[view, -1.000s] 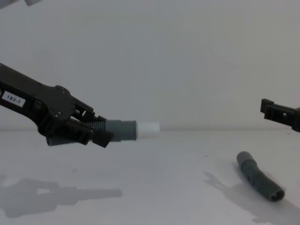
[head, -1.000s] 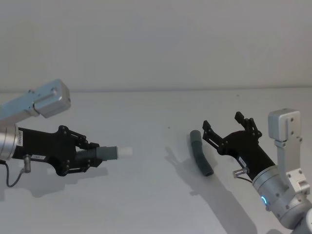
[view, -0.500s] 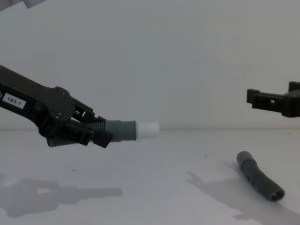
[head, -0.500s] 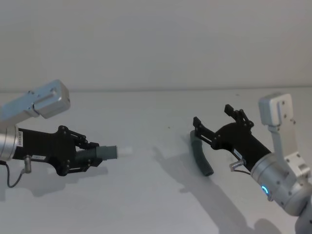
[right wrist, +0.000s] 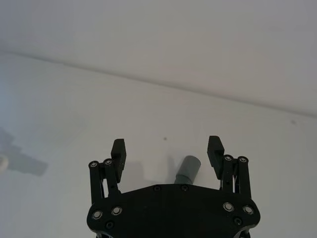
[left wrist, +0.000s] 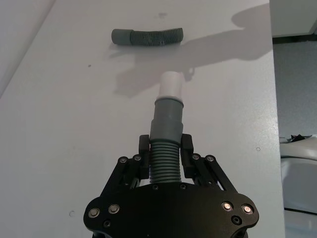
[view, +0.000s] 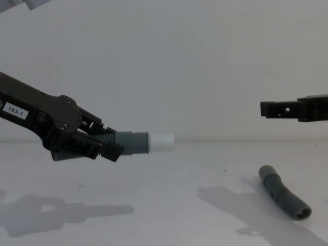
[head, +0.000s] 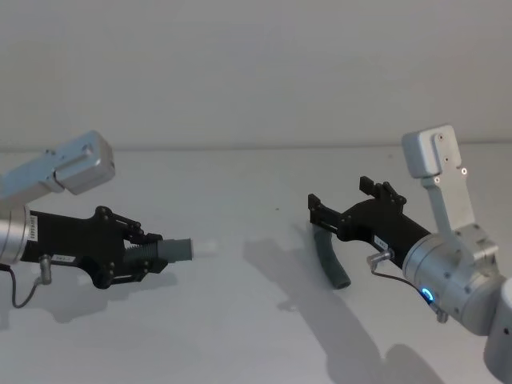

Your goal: Use both hands to pick up one end of the pipe from the table, align the ends, and insert them.

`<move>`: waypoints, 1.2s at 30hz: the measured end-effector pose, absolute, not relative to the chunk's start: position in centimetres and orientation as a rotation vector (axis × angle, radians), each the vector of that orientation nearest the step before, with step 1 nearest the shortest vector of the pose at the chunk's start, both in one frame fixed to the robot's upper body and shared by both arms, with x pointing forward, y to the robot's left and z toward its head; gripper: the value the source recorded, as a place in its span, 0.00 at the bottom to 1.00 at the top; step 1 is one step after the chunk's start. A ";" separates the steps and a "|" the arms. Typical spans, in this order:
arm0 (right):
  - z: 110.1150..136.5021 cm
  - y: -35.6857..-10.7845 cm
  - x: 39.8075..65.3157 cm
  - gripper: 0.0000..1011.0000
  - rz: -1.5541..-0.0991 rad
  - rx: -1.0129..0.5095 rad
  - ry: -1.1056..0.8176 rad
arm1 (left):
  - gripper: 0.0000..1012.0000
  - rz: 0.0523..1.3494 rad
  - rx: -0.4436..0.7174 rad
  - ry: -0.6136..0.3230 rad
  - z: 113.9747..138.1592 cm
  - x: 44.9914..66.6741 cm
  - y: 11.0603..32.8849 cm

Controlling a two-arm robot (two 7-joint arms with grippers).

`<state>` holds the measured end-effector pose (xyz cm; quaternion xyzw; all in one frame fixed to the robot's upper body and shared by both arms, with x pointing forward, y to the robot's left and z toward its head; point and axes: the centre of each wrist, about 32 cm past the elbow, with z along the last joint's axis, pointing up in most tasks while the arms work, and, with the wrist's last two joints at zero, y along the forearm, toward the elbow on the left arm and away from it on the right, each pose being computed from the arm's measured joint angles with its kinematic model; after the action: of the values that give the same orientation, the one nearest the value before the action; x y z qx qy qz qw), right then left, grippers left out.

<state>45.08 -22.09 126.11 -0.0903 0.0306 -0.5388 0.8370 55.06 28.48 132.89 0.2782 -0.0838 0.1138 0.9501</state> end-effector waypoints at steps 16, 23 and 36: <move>126.5 -20.8 45.2 0.99 -1.189 -0.294 0.150 | 0.33 0.232 0.566 -0.171 132.9 55.1 28.5; 126.0 -20.5 45.5 0.99 -1.169 -0.325 0.147 | 0.33 0.232 0.566 -0.171 132.9 55.1 28.5; 124.6 -20.4 46.6 0.99 -1.161 -0.373 0.164 | 0.33 0.232 0.566 -0.171 132.9 55.0 28.5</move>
<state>46.58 -20.42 124.62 -0.1751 0.0769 -0.5444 0.8167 55.05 28.47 132.86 0.2781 -0.0840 0.1142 0.9500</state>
